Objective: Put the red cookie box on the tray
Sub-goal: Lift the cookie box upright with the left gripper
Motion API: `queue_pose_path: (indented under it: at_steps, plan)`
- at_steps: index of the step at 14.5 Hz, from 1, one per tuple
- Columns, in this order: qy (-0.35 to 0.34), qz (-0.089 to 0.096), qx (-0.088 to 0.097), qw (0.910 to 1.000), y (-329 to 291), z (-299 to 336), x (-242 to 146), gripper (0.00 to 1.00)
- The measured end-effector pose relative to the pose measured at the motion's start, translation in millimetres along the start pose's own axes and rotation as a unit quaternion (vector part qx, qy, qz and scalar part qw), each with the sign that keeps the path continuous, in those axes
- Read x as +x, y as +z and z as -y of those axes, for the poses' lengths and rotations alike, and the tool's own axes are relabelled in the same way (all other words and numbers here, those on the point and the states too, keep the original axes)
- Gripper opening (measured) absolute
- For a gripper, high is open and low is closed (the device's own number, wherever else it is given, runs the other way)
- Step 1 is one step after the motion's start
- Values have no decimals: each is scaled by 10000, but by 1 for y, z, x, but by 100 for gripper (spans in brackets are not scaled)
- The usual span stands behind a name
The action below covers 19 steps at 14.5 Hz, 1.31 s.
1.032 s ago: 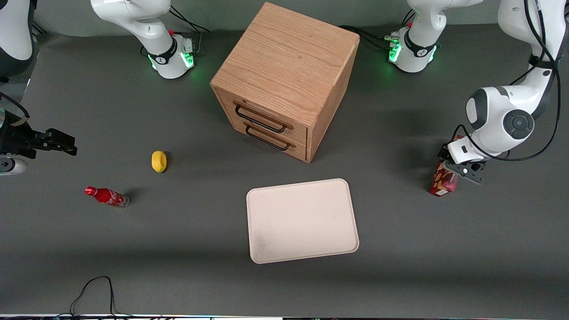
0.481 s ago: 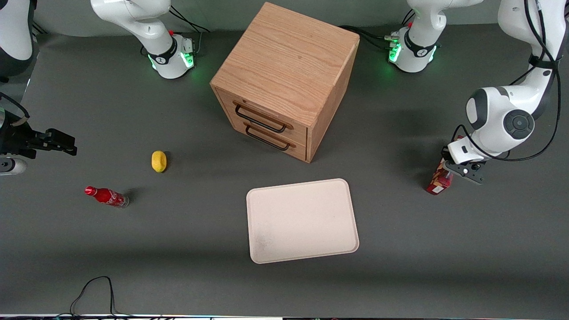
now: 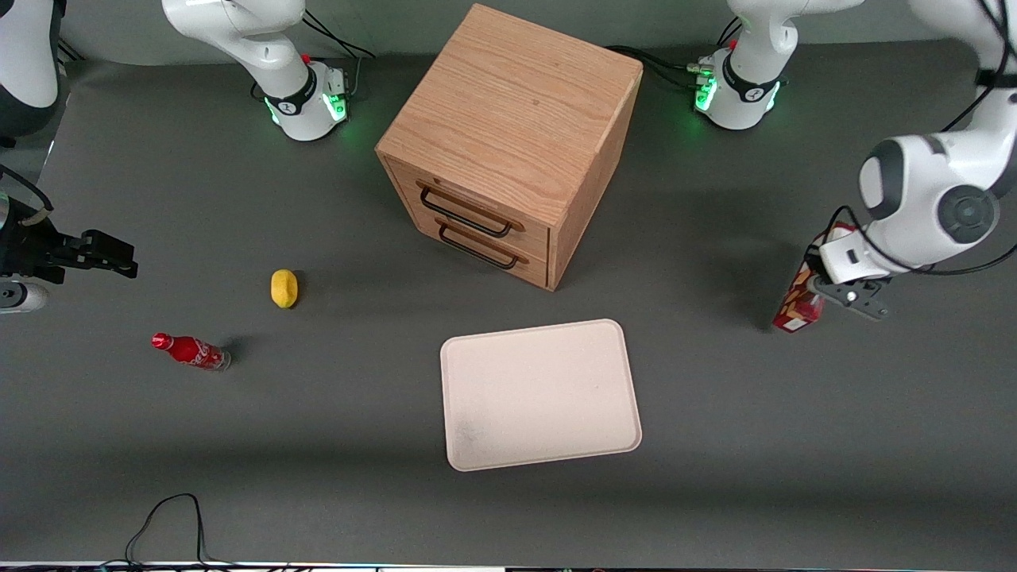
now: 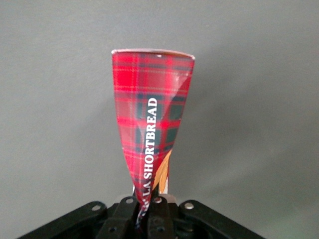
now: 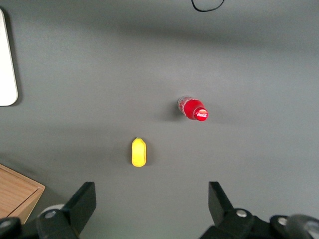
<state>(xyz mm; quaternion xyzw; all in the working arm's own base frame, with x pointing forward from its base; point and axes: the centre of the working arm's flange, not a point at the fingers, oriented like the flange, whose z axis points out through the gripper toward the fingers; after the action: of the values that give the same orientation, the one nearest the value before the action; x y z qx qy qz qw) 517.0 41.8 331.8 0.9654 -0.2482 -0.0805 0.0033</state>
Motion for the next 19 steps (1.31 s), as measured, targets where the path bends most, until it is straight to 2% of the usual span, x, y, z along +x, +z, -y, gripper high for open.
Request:
queue_pose_path:
  at_steps: [3,6,8,15,19]
  plan:
    - [-89,287,-166,9994,-106,-7,-26,4]
    - [-209,364,-163,9990,-197,-13,-49,4]
    - [-304,400,-129,9987,-229,-15,-57,4]
    - [-502,454,-114,9976,-233,-18,-48,4]
    - [-907,482,53,9947,-234,-77,-8,4]
